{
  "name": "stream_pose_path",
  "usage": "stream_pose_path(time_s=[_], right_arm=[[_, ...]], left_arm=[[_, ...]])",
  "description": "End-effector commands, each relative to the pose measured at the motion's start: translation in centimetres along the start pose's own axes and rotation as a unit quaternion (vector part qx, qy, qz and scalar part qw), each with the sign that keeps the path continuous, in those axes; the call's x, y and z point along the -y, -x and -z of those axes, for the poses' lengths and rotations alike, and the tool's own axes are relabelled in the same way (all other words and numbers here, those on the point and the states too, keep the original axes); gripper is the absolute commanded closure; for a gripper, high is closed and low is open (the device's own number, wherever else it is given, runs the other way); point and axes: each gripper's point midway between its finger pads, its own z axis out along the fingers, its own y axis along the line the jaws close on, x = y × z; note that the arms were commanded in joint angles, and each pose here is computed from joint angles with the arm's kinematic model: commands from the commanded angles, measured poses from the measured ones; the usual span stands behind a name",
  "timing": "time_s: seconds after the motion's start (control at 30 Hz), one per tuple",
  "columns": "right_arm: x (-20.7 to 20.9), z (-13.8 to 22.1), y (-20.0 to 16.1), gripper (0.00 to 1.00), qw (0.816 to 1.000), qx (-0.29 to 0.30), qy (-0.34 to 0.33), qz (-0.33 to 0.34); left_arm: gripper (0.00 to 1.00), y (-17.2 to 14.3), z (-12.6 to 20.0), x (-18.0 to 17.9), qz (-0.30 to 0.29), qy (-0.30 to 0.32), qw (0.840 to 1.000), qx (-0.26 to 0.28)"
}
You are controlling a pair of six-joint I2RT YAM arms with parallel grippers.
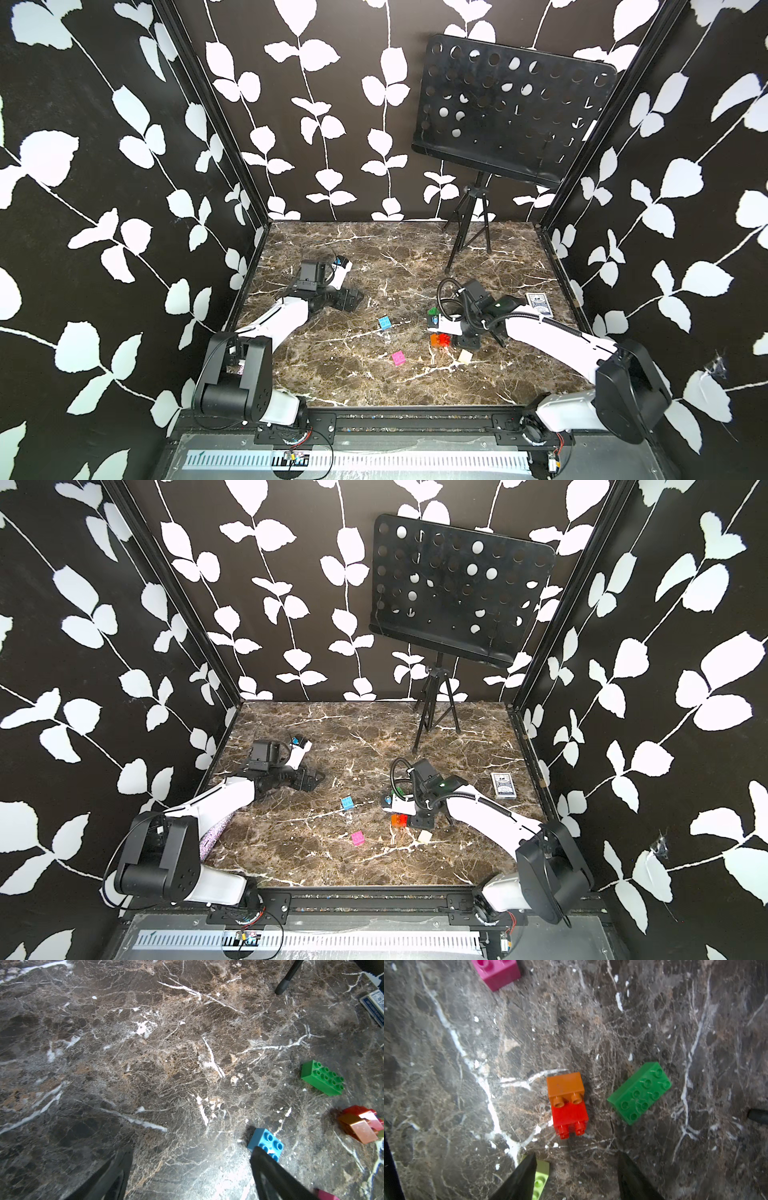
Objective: Assemble the letter y with lego
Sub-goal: Assemble the lego brick with the lego brick, then pick up the lego brick from the center of the board.
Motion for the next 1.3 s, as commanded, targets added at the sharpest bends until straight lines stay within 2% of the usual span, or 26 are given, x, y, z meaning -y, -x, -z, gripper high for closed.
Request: stream_pose_path(time_s=[0.0,0.5,0.77,0.93,1.1,1.2,1.27], right_arm=[[0.1,-0.8,1.1,0.38,0.999,0.027,0.016,0.028],[-0.3,-3.3,2.4,0.42,0.996,0.052,0.063,0.019],[-0.6,-4.2,2.1,0.47,0.995,0.041,0.091,0.020],[-1.0,-4.4,2.0,0.54,0.994,0.036,0.105,0.022],[-0.9,-4.1,2.3,0.67,0.993,0.038,0.108,0.018],[-0.4,-3.1,2.9,0.69,0.994,0.039,0.098,-0.009],[0.4,-2.3,2.8,0.69,0.995,0.021,0.085,-0.051]], left_arm=[[0.09,0.3,0.3,0.5,-0.006,-0.009,1.000,0.004],[0.09,0.2,0.2,0.5,-0.003,-0.011,1.000,0.002],[0.09,0.1,0.2,0.4,-0.001,-0.010,1.000,0.000],[0.09,0.1,0.2,0.4,-0.001,-0.010,1.000,0.000],[0.09,0.2,0.2,0.4,-0.001,-0.010,1.000,0.000],[0.09,0.1,0.2,0.4,-0.001,-0.010,1.000,0.000],[0.09,0.1,0.2,0.5,-0.001,-0.010,1.000,0.000]])
